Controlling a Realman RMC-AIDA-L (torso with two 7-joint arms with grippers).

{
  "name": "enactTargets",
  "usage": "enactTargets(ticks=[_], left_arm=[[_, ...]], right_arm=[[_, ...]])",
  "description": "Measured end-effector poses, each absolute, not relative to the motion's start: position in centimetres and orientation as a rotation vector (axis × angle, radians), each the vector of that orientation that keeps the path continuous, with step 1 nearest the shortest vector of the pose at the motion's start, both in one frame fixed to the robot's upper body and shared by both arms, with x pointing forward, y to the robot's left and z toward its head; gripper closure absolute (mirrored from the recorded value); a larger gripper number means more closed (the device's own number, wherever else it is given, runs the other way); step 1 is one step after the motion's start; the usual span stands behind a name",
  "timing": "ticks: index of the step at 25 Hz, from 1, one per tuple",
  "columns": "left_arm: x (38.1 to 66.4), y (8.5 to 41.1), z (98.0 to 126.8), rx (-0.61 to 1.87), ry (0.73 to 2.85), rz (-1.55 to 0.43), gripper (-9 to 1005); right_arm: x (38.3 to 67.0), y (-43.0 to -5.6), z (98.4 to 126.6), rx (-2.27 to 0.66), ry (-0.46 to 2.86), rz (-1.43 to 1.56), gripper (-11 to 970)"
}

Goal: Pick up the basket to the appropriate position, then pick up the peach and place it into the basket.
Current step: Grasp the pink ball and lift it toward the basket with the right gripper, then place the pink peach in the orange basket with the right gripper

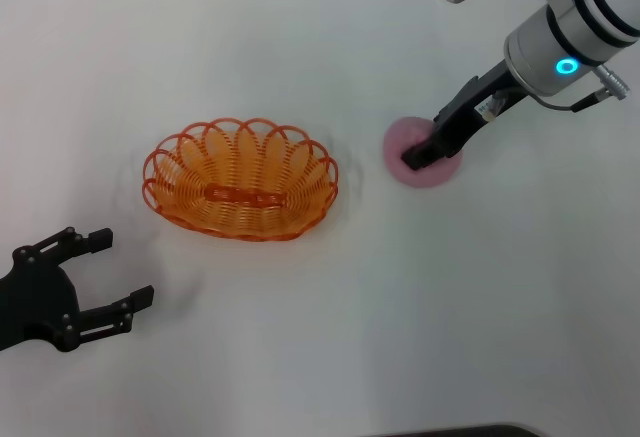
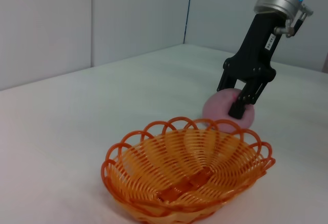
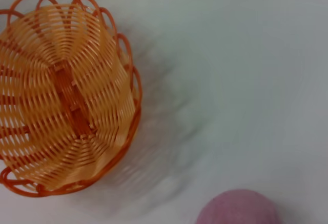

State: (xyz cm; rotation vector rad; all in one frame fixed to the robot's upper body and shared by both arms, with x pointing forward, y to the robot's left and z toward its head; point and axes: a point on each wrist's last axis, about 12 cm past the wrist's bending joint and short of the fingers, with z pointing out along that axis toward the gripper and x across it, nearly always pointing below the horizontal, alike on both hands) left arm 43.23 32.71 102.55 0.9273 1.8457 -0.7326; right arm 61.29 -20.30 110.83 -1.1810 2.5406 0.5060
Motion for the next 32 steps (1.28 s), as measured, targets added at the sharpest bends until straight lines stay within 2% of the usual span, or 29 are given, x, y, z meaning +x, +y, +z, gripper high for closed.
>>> enactTargets(ticks=[8,18,32], left_arm=[[43.4,32.7,102.6,0.930,1.845,-0.730,119],[43.7,32.5,102.5,0.926,1.847,-0.727,118],[43.9,32.5,102.5,0.923,1.851,-0.718,119]], right_arm=[[61.1,-20.4,111.3,-1.191,2.516,0.555,522],[60.8,-20.7,114.7,-1.155,2.368,0.659,497],[60.7,-19.4,115.5,-1.178,2.259,0.762,462]])
